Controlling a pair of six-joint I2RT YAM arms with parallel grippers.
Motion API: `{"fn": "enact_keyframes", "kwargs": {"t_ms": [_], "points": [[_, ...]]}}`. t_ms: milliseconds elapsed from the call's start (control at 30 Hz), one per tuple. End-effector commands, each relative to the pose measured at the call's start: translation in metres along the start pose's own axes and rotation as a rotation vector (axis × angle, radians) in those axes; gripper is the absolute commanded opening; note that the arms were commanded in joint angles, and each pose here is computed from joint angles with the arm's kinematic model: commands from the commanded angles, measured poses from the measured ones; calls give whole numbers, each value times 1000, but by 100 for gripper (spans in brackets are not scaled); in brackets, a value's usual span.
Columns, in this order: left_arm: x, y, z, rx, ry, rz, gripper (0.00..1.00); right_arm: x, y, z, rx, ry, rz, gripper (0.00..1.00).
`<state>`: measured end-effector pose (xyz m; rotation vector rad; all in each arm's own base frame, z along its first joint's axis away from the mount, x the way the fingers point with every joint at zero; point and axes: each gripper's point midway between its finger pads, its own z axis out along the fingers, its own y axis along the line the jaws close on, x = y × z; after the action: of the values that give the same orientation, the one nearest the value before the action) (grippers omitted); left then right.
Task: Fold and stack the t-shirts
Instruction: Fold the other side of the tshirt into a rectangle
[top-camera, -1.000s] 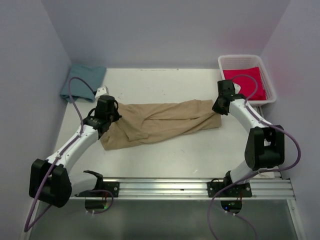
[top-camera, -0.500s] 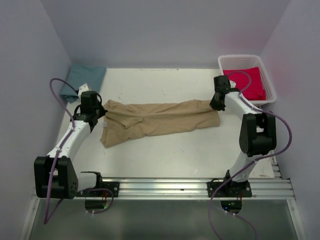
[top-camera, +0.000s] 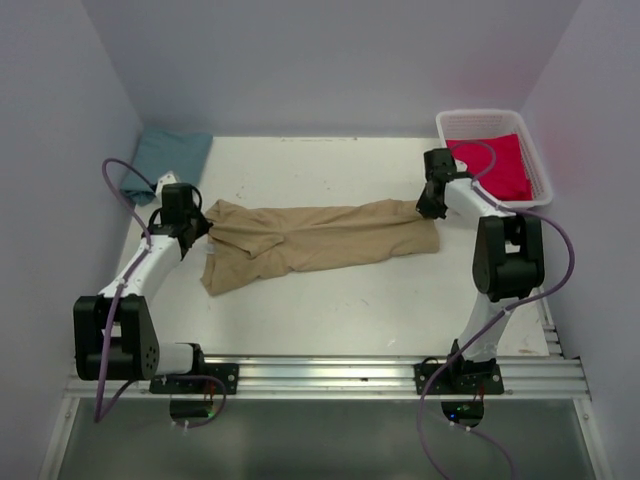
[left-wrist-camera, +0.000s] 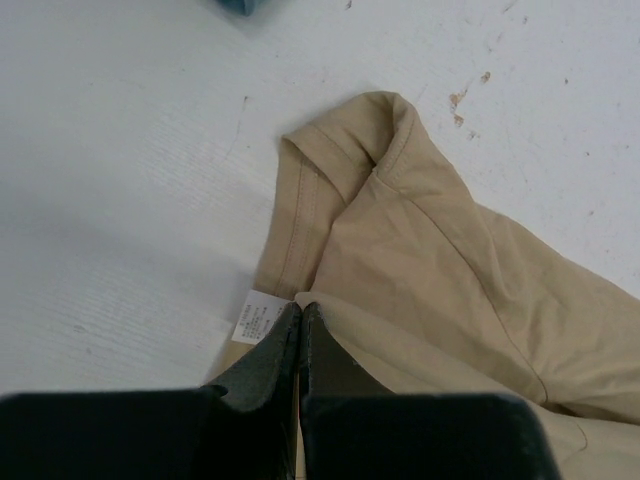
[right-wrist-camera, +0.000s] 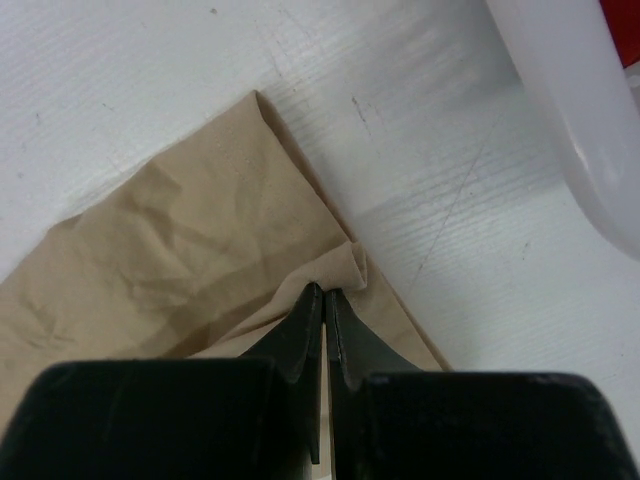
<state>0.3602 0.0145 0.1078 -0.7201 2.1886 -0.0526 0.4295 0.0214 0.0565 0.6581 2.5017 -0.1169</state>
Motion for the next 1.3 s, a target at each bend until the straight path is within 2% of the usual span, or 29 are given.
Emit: {"fn": "enact_keyframes", "kwargs": {"t_ms": [0,200,233,267,300,333,367,400,433,467,533,567,700,767,800,867,900,933,1100,1267], "points": [[-24,-2,6,4,-69,-36,0,-24,9,2,-22,-57,7,0],[-25,-1,15,-7,-72,-52,0,-27,14,10,-25,-50,6,0],[-27,-2,16,-6,-76,-55,0,-26,15,12,-24,-44,3,7],[-28,-3,16,-2,-83,-59,12,-26,16,11,-30,-42,3,14],[-32,-5,15,8,-96,-65,42,-26,17,11,-37,-44,1,31],[-43,-10,9,33,-139,-81,58,-30,19,6,-53,-56,4,38],[-48,-15,5,58,-159,-88,69,-32,20,2,-66,-66,3,45],[-50,-17,0,81,-179,-94,85,-36,23,-5,-89,-89,2,53],[-68,-26,-17,134,-247,-107,92,-39,23,-9,-108,-117,10,57],[-72,-31,-25,165,-264,-104,100,-52,26,-30,-147,-172,19,59],[-93,-43,-49,245,-345,-103,100,-61,28,-47,-189,-235,26,64],[-95,-50,-58,285,-351,-92,100,-73,28,-69,-220,-288,34,65],[-79,-63,-79,379,-325,-54,100,-77,32,-107,-281,-360,29,65],[-40,-68,-75,391,-206,-11,93,-68,32,-109,-288,-355,19,57],[-14,-68,-68,388,-145,6,77,-59,36,-109,-306,-343,5,46],[18,-72,-62,421,-54,-6,44,-48,37,-104,-313,-315,-2,0],[47,-66,-55,422,10,-10,7,-40,37,-96,-302,-287,-5,0],[58,-68,-53,436,40,-54,0,-28,35,-86,-293,-249,-14,0],[116,-72,-53,479,172,-101,0,15,23,-51,-230,-110,-19,0],[118,-73,-58,476,152,-120,0,46,18,-25,-205,-21,-10,0]]}}
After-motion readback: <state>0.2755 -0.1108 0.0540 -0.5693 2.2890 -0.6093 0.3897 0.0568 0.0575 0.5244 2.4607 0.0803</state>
